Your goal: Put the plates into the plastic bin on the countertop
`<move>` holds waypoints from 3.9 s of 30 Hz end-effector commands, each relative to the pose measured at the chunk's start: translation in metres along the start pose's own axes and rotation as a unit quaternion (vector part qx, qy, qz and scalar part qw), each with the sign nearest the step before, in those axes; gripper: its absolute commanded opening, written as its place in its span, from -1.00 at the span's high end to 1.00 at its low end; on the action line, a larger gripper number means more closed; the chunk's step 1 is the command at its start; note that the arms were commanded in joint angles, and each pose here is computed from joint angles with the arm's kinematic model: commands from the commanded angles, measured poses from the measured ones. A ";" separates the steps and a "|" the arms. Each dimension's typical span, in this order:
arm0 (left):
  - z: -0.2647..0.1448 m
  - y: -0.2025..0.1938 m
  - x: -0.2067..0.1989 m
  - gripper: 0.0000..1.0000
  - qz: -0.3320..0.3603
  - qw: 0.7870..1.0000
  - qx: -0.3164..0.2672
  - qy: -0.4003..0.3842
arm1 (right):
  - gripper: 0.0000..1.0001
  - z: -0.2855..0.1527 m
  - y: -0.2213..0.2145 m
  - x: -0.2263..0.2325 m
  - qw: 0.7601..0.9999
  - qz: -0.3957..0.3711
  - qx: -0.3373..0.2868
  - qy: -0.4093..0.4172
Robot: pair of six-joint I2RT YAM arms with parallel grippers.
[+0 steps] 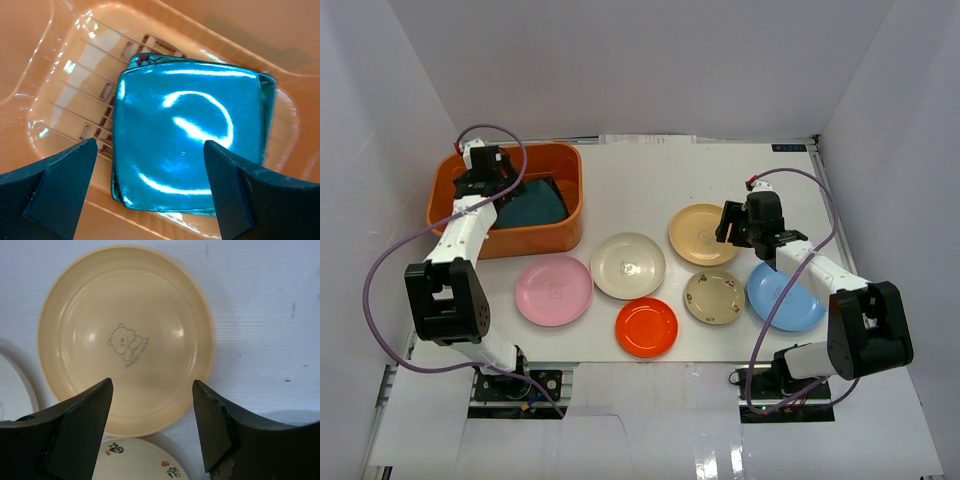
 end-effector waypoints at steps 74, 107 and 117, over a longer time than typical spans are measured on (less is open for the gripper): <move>-0.351 0.028 0.010 -0.90 -0.093 0.862 -0.389 -0.313 | 0.85 -0.040 0.052 0.488 0.725 -0.348 -0.264 0.532; -0.290 -0.063 -0.063 -0.75 0.018 0.923 -0.180 -0.340 | 0.39 -0.062 0.081 0.307 0.882 -0.118 -0.242 0.386; -0.241 -0.180 -0.089 -0.64 0.100 0.944 0.096 -0.301 | -0.10 -0.028 0.018 0.015 0.985 0.083 -0.143 0.053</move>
Point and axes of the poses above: each gripper's point midway between its finger pads, its own z axis out along the fingers, its own x axis along the line the jaws close on, y = z × x, the point moved 6 cm from there along -z, back along the fingers, and after that the axes turned 8 degrees about z, right-handed, at the moved point
